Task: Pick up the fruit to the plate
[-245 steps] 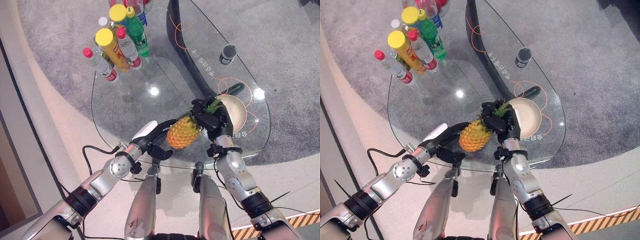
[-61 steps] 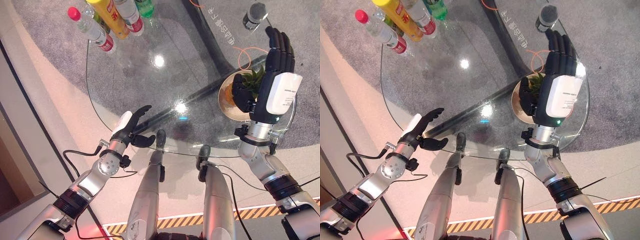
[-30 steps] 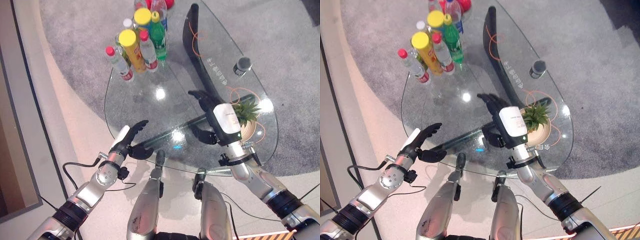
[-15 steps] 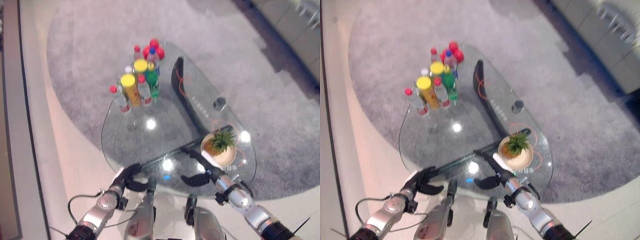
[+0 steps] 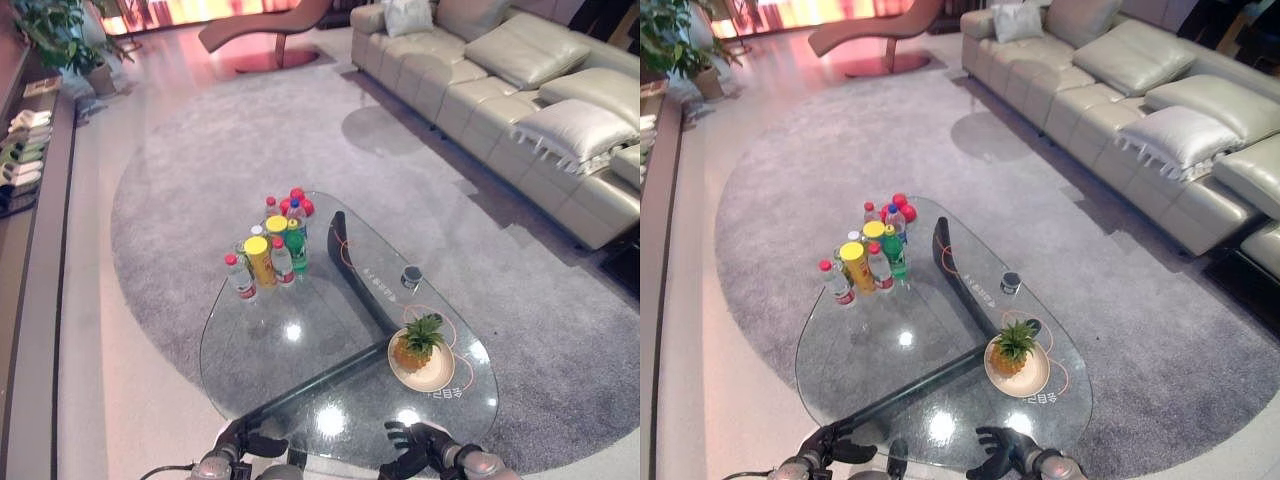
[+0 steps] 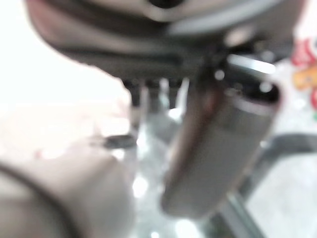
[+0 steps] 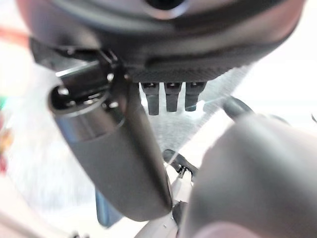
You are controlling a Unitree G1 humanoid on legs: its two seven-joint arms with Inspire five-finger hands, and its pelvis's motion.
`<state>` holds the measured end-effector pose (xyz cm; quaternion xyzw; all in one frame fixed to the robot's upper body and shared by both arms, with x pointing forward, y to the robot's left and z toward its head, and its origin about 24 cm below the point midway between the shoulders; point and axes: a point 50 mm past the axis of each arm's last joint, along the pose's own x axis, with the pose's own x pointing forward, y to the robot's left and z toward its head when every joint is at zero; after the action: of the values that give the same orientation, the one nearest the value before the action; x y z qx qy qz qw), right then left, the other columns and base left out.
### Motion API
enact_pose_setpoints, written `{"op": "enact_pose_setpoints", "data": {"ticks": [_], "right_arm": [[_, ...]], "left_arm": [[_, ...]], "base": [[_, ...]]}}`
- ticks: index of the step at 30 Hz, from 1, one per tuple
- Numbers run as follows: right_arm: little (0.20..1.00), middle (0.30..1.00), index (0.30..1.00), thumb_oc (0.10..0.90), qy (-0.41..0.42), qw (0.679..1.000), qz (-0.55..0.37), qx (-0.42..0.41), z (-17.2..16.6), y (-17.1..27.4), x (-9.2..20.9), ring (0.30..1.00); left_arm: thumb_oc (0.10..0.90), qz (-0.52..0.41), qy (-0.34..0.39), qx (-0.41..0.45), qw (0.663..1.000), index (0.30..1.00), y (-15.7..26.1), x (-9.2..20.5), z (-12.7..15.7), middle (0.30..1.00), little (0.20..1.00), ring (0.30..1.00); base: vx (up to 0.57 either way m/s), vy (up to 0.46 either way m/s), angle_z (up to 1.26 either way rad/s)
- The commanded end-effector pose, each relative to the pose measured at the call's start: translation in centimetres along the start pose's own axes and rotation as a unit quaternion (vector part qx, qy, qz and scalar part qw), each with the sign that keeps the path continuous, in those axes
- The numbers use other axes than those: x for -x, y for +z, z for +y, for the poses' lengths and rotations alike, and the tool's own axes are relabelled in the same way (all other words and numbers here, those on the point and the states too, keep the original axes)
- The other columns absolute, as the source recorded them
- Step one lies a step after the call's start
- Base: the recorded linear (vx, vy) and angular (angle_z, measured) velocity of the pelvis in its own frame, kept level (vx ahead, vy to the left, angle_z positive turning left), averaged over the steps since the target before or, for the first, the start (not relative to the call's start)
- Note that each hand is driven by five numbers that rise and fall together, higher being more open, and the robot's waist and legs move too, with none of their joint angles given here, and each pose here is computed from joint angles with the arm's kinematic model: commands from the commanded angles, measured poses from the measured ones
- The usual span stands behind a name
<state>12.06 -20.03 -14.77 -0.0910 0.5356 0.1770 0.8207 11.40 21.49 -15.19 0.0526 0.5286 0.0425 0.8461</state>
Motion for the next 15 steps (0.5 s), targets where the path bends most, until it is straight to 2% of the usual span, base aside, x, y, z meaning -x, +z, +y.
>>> {"op": "enact_pose_setpoints", "data": {"ticks": [1,5,7,10,15], "right_arm": [[0.9,0.9,0.9,0.8,0.02,0.998,-0.006,-0.055,0.1,0.5,-0.4,0.9],[0.9,0.9,0.9,0.8,0.014,0.992,0.033,-0.12,0.4,-1.4,-0.5,0.9],[0.9,0.9,0.9,0.8,0.0,0.972,0.083,-0.221,1.0,-3.8,-0.3,0.9],[0.9,0.9,0.9,0.8,-0.015,0.957,0.118,-0.265,1.1,-5.4,0.0,0.9],[0.9,0.9,0.9,0.8,-0.028,0.948,0.143,-0.283,1.3,-6.8,0.4,0.9]], "left_arm": [[0.8,-0.01,0.017,0.04,0.999,0.9,1.3,-0.6,0.6,0.9,0.9,0.9],[0.8,0.028,0.022,0.041,0.999,0.9,-0.4,-0.6,0.6,0.9,0.9,0.9],[0.8,0.065,0.017,0.036,0.997,0.9,-2.0,-0.4,0.6,0.9,0.9,0.9],[0.8,0.089,0.021,0.037,0.995,0.9,-3.1,-0.2,0.5,0.9,0.9,0.9],[0.8,0.111,0.031,0.066,0.991,0.9,-4.1,0.0,0.5,0.9,0.9,0.9]], "base": [[0.06,-0.02,-0.09],[0.06,-0.006,-0.1],[0.09,0.007,-0.03],[0.05,0.008,-0.07],[0.04,-0.002,-0.12]]}}
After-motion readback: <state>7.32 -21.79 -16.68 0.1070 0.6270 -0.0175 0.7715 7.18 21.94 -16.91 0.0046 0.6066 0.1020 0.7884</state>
